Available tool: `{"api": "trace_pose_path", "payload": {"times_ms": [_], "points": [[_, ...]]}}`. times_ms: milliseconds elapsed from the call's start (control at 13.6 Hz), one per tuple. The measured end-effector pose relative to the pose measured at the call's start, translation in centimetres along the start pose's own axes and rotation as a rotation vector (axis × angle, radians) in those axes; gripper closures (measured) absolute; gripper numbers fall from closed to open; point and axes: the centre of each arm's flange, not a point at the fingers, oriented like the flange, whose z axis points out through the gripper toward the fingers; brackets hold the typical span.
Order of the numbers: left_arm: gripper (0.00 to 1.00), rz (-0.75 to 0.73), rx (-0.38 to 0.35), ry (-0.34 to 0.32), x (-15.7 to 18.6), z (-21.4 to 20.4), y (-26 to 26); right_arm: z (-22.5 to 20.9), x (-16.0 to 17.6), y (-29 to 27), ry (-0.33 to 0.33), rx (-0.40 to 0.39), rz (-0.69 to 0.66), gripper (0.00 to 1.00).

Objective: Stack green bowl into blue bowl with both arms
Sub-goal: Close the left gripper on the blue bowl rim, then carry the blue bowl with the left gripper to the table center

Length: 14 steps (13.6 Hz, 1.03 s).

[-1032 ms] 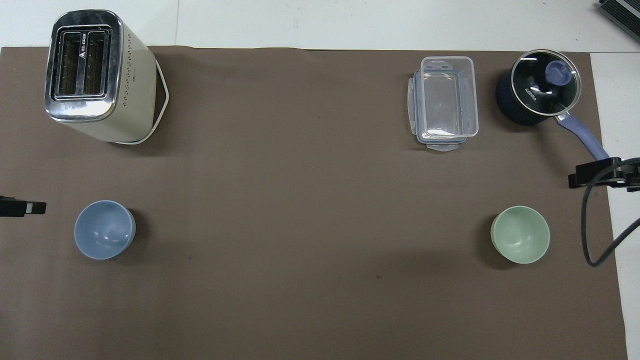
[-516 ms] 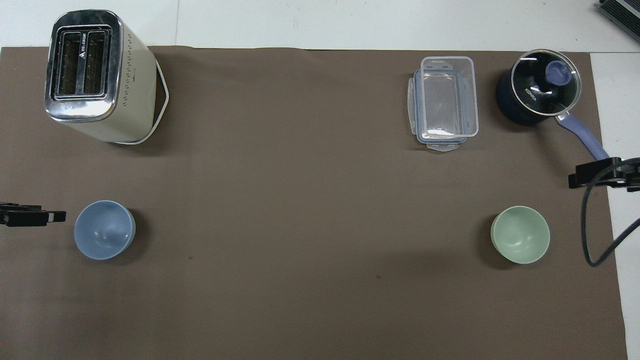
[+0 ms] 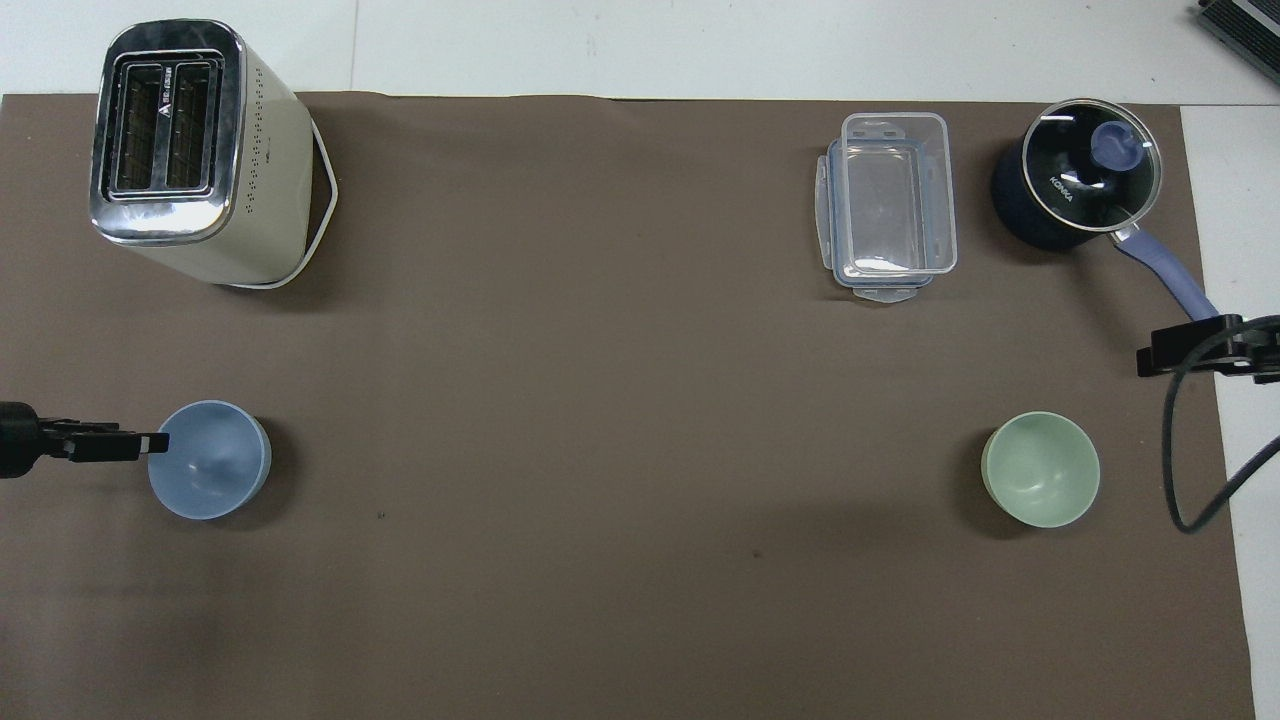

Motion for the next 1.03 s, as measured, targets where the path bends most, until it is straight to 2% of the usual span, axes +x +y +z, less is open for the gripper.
{"api": "trace_pose_path", "payload": {"times_ms": [147,221,663,737,1032], "points": [[0.1,0.008,0.015,-0.002,-0.1,1.4,0.5,0.0,0.0,0.0,0.0,0.0,0.0,0.0],[0.19,0.009,0.015,-0.005,-0.2,1.7,0.7,0.0,0.0,0.0,0.0,0.0,0.0,0.0],[0.93,0.004,0.016,-0.003,-0.3,1.6,0.4,0.0,0.0,0.0,0.0,0.0,0.0,0.0],[0.96,0.004,0.016,-0.002,-0.3,1.5,0.4,0.0,0.0,0.0,0.0,0.0,0.0,0.0],[0.96,0.019,0.036,0.031,0.0,-0.5,1.2,0.0,0.0,0.0,0.0,0.0,0.0,0.0]]}}
